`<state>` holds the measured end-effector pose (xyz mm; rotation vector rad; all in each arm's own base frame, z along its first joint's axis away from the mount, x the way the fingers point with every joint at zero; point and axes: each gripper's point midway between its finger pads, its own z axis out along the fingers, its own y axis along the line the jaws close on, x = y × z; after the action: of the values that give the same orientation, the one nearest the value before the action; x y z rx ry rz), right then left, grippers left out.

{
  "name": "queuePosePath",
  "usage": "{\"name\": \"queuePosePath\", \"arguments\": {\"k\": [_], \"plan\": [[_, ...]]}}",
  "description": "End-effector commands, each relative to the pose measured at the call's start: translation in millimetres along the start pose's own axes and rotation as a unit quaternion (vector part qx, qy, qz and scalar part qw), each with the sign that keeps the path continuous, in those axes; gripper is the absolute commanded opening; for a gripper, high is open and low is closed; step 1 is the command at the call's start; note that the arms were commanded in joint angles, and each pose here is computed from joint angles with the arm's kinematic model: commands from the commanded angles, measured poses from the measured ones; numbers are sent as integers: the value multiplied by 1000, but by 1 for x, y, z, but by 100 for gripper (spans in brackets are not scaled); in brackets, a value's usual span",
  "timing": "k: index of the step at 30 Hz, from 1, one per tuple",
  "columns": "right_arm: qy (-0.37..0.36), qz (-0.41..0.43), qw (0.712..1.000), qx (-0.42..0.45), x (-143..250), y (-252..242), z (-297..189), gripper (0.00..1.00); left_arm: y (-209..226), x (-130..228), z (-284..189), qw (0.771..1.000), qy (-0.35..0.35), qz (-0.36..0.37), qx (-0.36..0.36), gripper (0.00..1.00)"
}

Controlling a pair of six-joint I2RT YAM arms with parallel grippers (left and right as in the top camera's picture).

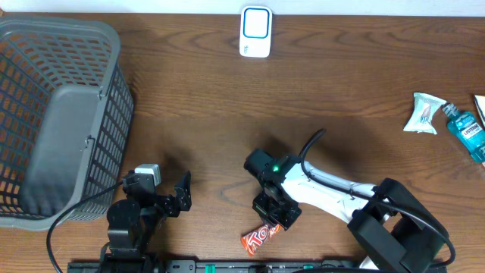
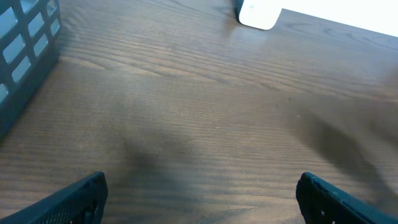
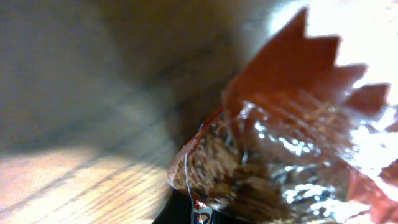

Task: Scan the item barcode
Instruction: 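Move the right gripper to the red chocolate bar and grasp it, then lift the chocolate bar with the right gripper toward the scanner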

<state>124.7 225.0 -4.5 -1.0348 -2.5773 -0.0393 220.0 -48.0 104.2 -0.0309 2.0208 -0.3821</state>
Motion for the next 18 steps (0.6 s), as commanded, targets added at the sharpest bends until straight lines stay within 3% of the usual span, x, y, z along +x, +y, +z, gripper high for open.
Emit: {"name": "queuePosePath", "arguments": {"k": [1, 3, 5, 6, 7, 10, 14, 18], "plan": [[-80, -14, 996, -35, -41, 17, -8, 2, 0, 5, 1, 1000, 8, -1, 2, 97], [-99, -73, 990, -64, -58, 34, -19, 2, 0, 5, 1, 1000, 8, -1, 2, 96], [-119, -200, 967, -103, -72, 61, -35, 1, 0, 5, 1, 1000, 8, -1, 2, 96], [-129, -272, 946, -118, -75, 73, -43, 1, 0, 5, 1, 1000, 8, -1, 2, 96], [-144, -397, 895, -146, -76, 93, -57, 1, 0, 5, 1, 1000, 8, -1, 2, 97], [-170, -532, 814, -158, -76, 109, -73, 2, 0, 5, 1, 1000, 8, -1, 2, 96], [-175, -569, 792, -137, -78, 104, -71, 2, 0, 5, 1, 1000, 8, -1, 2, 96], [-205, -558, 799, -93, -95, 95, -71, 2, 0, 5, 1, 1000, 8, -1, 2, 96]]}}
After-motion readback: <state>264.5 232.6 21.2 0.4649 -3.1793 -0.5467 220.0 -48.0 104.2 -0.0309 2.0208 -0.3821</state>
